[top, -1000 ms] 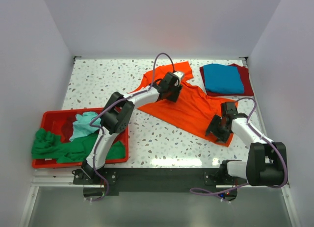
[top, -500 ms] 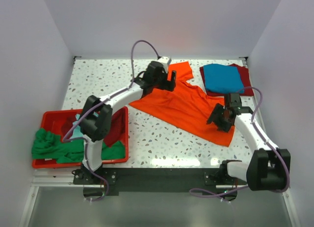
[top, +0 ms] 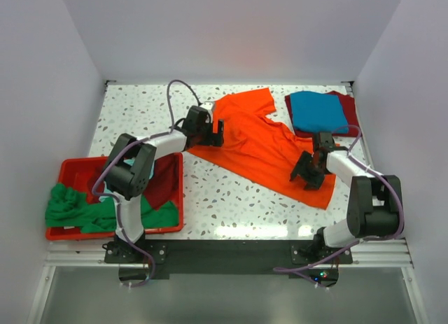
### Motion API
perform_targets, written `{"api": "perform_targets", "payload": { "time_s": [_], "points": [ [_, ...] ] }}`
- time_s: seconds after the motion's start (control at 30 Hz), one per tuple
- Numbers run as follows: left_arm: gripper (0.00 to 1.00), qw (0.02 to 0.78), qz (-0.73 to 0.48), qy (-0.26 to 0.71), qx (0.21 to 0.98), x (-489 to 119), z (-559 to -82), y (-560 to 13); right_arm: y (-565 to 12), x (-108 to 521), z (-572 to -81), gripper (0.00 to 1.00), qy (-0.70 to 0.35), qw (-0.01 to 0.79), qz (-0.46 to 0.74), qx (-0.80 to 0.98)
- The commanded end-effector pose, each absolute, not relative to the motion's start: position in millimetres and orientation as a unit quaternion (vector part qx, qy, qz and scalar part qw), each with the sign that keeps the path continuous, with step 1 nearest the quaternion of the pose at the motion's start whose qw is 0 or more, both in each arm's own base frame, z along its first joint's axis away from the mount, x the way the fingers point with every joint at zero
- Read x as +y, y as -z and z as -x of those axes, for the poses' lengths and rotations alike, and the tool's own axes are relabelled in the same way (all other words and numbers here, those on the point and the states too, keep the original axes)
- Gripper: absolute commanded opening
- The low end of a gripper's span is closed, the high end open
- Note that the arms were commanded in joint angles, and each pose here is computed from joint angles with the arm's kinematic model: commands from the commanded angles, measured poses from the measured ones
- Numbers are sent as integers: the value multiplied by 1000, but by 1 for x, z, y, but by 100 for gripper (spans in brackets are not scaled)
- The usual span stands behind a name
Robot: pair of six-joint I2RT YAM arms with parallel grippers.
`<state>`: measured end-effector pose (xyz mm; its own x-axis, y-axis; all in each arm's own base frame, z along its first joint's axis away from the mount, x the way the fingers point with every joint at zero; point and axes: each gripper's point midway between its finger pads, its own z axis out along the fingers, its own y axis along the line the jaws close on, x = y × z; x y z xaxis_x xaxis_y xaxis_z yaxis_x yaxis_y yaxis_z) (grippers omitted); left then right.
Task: Fold and stack the t-shirts
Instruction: Fold the tshirt
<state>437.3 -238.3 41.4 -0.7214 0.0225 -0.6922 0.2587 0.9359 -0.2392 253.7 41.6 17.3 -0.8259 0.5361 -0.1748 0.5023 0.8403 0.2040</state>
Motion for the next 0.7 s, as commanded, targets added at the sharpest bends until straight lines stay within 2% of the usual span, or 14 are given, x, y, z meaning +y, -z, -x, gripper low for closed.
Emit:
{"api": "perform_targets", "payload": {
  "time_s": [0.0,0.33,0.67],
  "points": [
    [99,378,-70,171,907,-242,-438,-43,4,38,-225,64,-44,60,-292,954],
    [99,328,-44,88,940,-196,-397,-11,6,32,-173,63,-13,11,-308,951],
    [99,315,-37,93,944,-195,-368,-15,1,35,-142,64,-13,-8,-312,950]
  ]
}}
